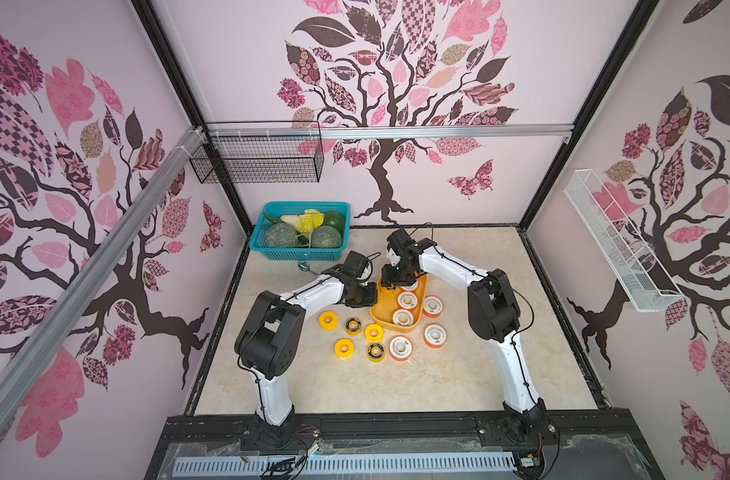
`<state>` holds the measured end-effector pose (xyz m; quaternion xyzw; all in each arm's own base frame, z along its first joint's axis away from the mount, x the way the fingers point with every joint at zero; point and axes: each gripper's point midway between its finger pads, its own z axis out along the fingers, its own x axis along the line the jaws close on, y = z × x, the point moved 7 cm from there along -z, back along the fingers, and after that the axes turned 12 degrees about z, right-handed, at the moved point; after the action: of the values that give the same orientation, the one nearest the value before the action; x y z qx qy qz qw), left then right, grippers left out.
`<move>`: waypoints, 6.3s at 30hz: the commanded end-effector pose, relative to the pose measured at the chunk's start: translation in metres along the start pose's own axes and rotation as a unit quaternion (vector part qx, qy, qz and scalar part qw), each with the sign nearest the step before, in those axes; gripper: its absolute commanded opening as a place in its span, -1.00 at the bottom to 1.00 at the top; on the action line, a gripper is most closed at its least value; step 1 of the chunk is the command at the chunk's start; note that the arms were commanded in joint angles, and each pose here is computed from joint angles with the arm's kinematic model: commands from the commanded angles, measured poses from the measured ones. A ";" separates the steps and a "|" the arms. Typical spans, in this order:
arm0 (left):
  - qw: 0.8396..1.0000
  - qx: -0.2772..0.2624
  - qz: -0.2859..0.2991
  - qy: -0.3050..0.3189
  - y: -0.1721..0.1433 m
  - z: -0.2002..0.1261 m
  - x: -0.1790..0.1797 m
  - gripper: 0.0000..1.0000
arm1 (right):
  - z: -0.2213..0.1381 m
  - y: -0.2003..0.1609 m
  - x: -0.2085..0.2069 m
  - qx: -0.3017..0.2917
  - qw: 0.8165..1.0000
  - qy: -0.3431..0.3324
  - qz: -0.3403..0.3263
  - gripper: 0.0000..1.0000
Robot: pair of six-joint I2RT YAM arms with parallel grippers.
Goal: Put the sealing tape into the storage box
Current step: Place the sealing tape in the storage box, then pick up the sealing tape at the center of the board.
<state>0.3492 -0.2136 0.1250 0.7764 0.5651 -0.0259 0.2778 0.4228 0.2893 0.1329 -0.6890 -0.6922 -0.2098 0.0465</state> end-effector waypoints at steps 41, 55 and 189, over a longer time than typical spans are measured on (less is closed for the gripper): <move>1.000 0.001 0.005 -0.014 0.002 -0.006 -0.007 -0.64 | -0.033 0.029 0.013 -0.076 0.997 -0.018 -0.021 0.46; 0.997 -0.066 0.032 -0.004 0.025 -0.061 -0.023 0.29 | -0.109 0.023 -0.015 -0.101 0.989 0.106 0.016 0.46; 0.980 -0.006 0.096 0.173 -0.005 -0.077 -0.005 0.05 | -0.057 -0.029 -0.118 -0.003 0.987 0.101 0.126 -0.41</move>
<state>0.3184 -0.1776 0.1701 0.8130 0.5418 0.1302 0.1688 0.3815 0.1574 0.1338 -0.7499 -0.5875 -0.2713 0.1376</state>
